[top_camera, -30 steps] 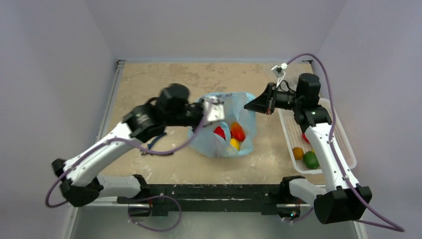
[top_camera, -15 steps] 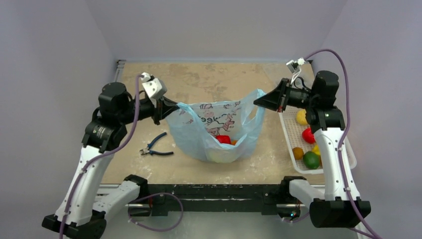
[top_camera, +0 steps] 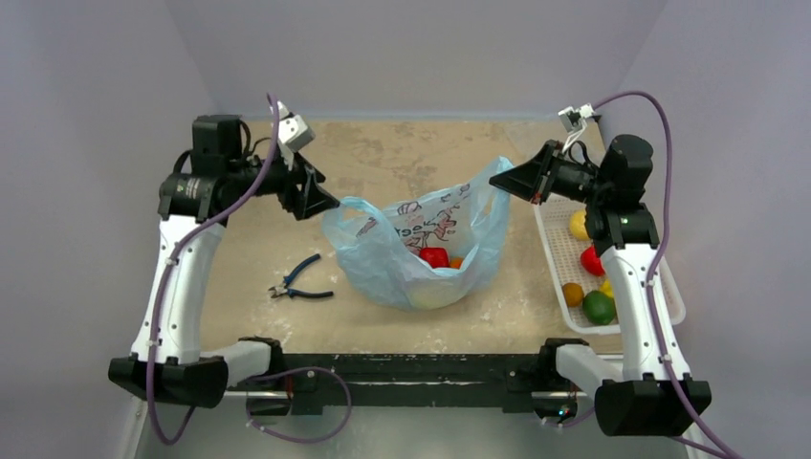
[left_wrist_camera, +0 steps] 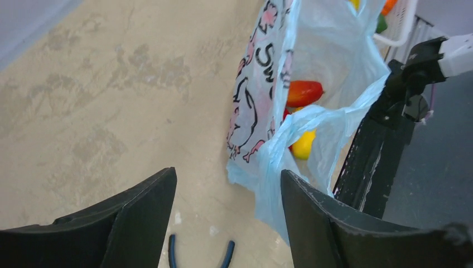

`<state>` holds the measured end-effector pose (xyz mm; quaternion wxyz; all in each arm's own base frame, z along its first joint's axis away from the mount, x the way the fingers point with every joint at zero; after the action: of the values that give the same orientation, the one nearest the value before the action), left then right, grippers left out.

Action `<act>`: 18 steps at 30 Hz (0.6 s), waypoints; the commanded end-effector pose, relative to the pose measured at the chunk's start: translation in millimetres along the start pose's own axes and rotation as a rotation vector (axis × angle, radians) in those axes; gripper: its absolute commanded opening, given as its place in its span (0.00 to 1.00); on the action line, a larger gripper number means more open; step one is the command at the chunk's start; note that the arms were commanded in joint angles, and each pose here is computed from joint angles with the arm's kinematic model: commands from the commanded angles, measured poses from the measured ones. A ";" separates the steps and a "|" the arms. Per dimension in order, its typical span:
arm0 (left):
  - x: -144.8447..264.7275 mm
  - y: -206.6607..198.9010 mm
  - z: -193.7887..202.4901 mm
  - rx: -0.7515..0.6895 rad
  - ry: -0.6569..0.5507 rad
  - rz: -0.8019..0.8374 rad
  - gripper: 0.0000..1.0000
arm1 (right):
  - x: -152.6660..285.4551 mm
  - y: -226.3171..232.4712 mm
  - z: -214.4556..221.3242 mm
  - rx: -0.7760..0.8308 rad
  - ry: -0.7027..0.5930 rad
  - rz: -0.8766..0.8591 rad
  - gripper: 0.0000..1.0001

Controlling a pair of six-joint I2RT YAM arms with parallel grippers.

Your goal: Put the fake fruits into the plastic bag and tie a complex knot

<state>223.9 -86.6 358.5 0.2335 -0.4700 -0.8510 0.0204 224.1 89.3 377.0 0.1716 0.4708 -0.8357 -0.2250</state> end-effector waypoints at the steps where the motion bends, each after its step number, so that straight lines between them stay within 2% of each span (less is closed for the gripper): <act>1: 24.8 -29.9 -21.4 -0.060 0.067 0.212 0.74 | 2.1 10.0 -19.6 0.082 -0.073 0.006 0.00; 3: 33.5 -41.0 -33.0 -0.096 0.042 0.233 0.83 | 1.3 6.6 -17.3 0.072 -0.074 0.019 0.00; 7: 39.5 -43.6 -53.7 -0.134 -0.003 0.197 0.88 | 1.2 4.0 -15.8 0.067 -0.075 0.036 0.00; 8: 36.5 -44.3 -61.3 -0.108 -0.012 0.202 0.97 | 1.1 4.1 -16.2 0.069 -0.075 0.035 0.00; 9: 30.0 -44.7 -70.0 -0.090 -0.016 0.184 1.00 | 0.9 4.3 -17.2 0.071 -0.076 0.035 0.00; 11: 9.9 -56.4 -83.5 -0.147 -0.023 0.194 1.00 | 0.5 3.7 -17.7 0.075 -0.075 0.033 0.00; 13: -17.7 -66.2 -100.3 -0.227 -0.095 0.154 1.00 | 0.1 2.8 -16.7 0.077 -0.072 0.027 0.00; 16: -61.7 -77.4 -124.1 -0.227 -0.211 0.222 1.00 | 1.0 4.1 -14.8 0.085 -0.071 0.017 0.00; 18: -99.0 -84.2 -133.0 -0.217 -0.237 0.282 1.00 | 2.1 6.0 -13.8 0.091 -0.070 0.016 0.00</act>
<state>215.1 -181.7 445.5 0.1503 -0.6085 -0.7786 -0.0321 229.7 88.0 380.4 0.1553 0.4546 -0.8485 -0.2220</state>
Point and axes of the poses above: each gripper's point midway between its finger pads, its own x axis back along the fingers, its own y axis along the line the jaws close on, z = x × y, the point moved 8 cm from there along x, back along the fingers, and after that the axes turned 6 degrees about x, right-handed, at the moved point
